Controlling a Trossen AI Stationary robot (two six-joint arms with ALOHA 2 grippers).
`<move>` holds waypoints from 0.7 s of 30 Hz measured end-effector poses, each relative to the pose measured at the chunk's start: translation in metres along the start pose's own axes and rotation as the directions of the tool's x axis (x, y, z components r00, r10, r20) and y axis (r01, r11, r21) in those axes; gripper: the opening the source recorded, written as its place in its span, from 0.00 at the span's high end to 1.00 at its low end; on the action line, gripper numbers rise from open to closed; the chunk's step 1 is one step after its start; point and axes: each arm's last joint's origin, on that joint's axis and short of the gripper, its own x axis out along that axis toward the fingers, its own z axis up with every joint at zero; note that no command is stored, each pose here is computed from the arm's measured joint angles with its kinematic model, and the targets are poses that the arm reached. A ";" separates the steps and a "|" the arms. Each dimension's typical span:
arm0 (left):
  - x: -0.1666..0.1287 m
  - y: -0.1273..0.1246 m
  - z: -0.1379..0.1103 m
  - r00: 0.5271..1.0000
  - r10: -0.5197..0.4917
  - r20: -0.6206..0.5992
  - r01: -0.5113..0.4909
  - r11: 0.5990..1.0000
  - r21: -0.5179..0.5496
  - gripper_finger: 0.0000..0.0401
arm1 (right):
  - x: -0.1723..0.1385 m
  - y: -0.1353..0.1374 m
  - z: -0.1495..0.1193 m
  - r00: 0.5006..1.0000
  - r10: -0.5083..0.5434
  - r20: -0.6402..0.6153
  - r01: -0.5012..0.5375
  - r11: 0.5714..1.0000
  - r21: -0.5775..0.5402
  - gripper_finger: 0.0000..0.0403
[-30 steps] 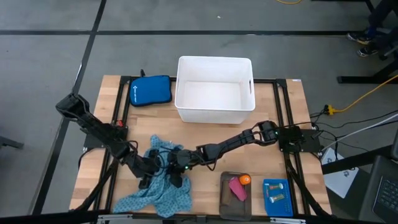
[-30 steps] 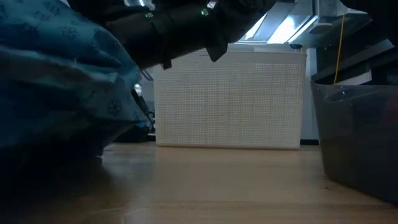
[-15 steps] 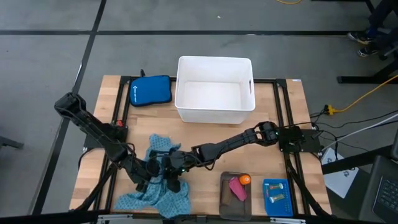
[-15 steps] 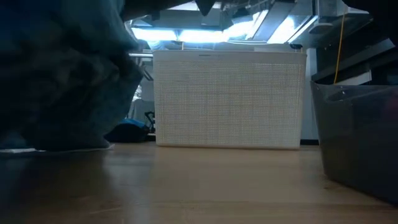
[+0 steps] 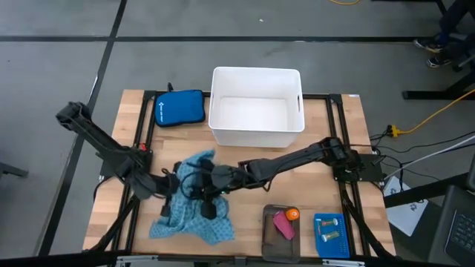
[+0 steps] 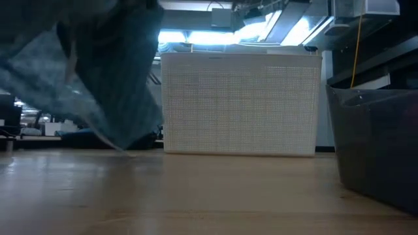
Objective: Pick & place medical supplies in basket/bin
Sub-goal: Put the blue patient gown into the white bin
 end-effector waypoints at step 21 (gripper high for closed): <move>-0.026 0.056 0.101 0.982 -0.033 0.188 0.009 0.992 0.124 0.98 | -0.071 -0.039 0.090 0.964 -0.034 0.263 0.057 0.995 -0.079 0.99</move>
